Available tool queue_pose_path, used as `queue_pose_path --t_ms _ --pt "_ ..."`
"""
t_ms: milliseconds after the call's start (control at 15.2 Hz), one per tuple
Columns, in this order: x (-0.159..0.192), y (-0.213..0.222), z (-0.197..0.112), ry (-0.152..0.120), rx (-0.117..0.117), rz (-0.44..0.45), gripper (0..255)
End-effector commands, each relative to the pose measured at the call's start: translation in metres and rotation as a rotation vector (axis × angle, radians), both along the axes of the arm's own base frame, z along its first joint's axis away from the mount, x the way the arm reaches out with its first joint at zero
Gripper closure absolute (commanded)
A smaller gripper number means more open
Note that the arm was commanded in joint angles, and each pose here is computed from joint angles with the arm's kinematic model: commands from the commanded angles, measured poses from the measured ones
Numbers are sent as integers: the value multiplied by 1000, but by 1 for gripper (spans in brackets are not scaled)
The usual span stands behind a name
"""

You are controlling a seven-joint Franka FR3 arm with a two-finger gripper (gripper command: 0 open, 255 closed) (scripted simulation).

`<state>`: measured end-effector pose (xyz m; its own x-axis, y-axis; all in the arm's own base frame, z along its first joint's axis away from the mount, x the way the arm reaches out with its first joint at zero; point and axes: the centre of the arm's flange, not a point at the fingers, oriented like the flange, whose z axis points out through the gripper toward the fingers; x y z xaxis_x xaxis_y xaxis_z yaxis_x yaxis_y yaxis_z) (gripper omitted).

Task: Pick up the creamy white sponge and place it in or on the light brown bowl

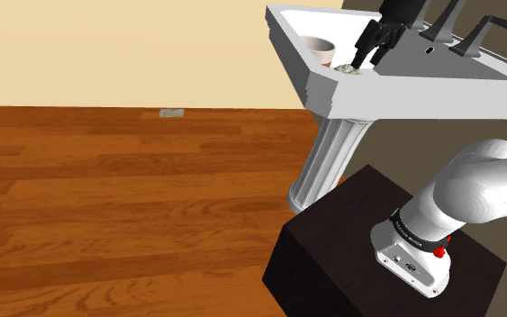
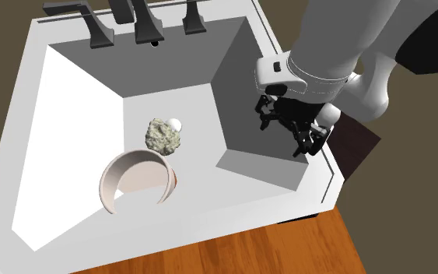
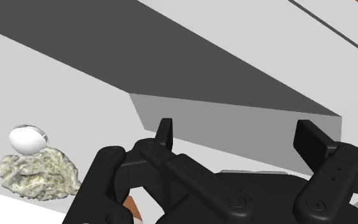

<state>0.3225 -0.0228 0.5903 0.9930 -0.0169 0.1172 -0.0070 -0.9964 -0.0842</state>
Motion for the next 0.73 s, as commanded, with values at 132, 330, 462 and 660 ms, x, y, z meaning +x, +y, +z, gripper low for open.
queue_pose_path --t_ms 132,330,462,660 --pt "2 -23 -9 8 -21 78 0" --pt "8 -57 -22 20 -52 194 0" --pt "15 -79 -30 28 -73 272 0" --pt "27 -112 -42 40 -104 389 0"
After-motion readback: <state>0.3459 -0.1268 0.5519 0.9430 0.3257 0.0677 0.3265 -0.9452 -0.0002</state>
